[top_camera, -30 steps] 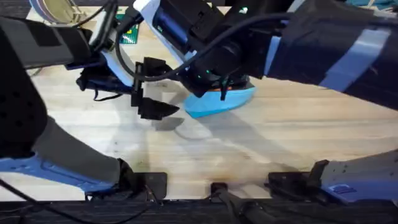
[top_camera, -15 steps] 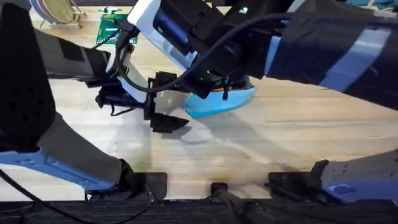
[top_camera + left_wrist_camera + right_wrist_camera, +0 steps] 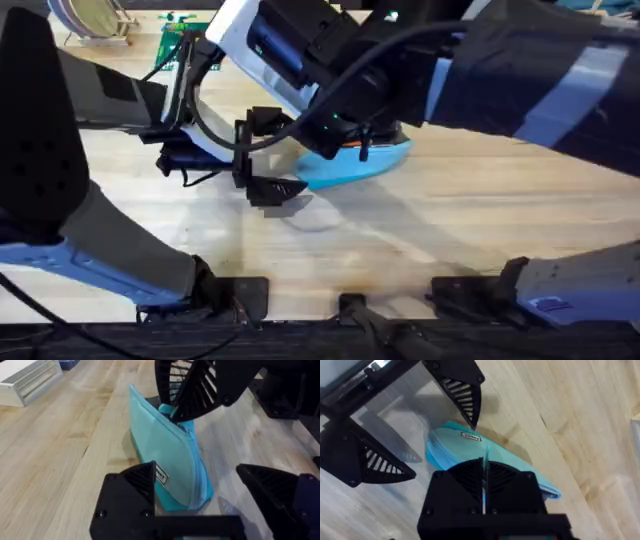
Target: Unzip the bag, pick up the pens from the table one at a time and place them inside, then zip the bag closed.
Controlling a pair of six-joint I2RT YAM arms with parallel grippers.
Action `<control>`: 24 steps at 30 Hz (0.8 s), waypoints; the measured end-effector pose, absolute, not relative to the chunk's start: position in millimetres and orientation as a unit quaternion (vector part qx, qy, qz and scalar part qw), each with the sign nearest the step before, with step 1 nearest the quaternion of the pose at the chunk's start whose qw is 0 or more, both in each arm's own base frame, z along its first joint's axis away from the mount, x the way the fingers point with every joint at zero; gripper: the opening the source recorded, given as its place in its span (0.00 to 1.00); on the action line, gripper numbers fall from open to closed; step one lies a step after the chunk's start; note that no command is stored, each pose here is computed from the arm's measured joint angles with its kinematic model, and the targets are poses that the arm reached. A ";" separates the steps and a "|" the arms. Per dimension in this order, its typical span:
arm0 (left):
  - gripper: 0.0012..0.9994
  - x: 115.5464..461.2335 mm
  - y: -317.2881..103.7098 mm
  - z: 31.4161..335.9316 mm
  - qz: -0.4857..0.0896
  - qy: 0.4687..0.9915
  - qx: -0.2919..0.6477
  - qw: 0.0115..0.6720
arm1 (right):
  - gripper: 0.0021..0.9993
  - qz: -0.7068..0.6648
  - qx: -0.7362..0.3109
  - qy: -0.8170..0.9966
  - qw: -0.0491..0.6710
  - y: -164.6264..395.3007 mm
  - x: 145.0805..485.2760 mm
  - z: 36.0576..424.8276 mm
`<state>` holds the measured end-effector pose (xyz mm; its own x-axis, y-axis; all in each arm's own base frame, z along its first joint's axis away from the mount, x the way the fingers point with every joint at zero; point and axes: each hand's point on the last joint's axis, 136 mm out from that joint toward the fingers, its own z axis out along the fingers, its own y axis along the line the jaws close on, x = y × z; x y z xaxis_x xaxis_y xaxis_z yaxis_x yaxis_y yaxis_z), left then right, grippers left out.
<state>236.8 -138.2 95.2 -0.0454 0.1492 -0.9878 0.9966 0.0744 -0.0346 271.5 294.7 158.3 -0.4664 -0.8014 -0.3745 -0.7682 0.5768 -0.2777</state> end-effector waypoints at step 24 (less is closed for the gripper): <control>0.99 240.6 -147.9 93.9 -0.436 0.530 0.540 0.487 | 0.03 -0.036 -0.459 0.855 0.238 294.4 271.8 158.4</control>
<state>240.6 -147.9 93.9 0.0579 0.1474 -0.9874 0.9973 0.0358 0.0639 271.8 294.4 158.4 -0.4659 -0.8019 -0.3740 -0.7674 0.5766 -0.2803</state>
